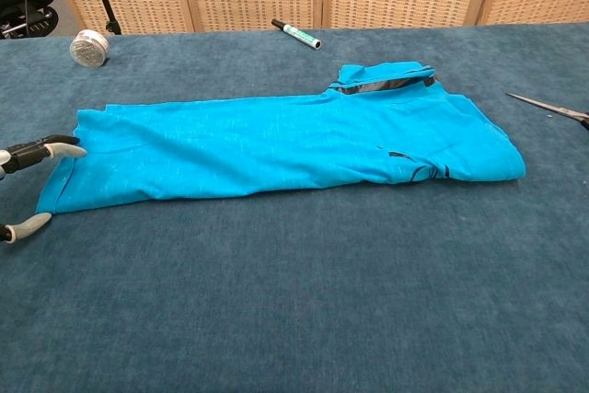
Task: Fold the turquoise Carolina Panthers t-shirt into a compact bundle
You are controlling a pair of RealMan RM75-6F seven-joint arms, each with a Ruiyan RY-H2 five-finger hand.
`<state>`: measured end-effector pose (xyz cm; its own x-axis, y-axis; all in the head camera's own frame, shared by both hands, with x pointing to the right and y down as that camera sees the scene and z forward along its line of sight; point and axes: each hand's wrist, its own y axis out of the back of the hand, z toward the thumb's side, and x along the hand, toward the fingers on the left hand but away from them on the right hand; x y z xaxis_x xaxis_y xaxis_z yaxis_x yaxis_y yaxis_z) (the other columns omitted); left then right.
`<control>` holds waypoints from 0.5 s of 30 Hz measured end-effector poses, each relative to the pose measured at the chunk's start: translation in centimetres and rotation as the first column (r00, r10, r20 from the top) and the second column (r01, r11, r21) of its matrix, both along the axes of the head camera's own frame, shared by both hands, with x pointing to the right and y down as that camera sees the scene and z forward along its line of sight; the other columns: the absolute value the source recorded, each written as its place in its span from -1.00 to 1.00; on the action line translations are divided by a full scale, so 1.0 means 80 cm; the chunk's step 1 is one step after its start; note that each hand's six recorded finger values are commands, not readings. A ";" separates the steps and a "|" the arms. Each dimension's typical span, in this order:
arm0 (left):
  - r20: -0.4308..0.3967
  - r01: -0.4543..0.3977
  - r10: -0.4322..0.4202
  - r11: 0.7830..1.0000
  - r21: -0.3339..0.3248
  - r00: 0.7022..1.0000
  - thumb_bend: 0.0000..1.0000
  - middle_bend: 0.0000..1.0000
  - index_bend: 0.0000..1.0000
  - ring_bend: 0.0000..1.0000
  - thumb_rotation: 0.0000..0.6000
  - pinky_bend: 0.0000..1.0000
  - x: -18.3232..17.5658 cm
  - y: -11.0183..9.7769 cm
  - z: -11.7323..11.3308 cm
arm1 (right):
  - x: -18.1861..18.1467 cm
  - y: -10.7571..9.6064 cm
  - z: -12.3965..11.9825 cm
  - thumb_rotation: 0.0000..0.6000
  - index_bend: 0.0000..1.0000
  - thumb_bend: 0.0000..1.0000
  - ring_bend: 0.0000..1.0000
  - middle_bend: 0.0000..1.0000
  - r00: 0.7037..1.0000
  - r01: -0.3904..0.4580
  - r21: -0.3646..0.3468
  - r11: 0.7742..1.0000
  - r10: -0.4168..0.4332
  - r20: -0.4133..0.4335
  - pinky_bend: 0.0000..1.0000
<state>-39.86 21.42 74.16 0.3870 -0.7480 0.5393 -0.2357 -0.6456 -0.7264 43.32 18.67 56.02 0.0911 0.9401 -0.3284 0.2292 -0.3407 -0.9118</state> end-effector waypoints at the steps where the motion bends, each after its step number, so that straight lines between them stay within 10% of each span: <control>1: 0.001 0.003 -0.003 1.000 0.003 1.000 -0.16 -1.00 -0.83 -1.00 1.00 -1.00 0.000 -0.001 0.000 | 0.000 0.000 0.000 1.00 -1.00 -1.00 -1.00 -1.00 1.000 0.000 0.000 1.000 0.000 0.000 -0.96; 15: 0.031 0.015 -0.015 1.000 -0.007 0.999 -0.16 -1.00 -0.83 -1.00 1.00 -1.00 -0.003 -0.007 0.010 | 0.000 0.000 0.000 1.00 -1.00 -1.00 -1.00 -1.00 1.000 -0.003 0.001 1.000 0.003 -0.001 -0.96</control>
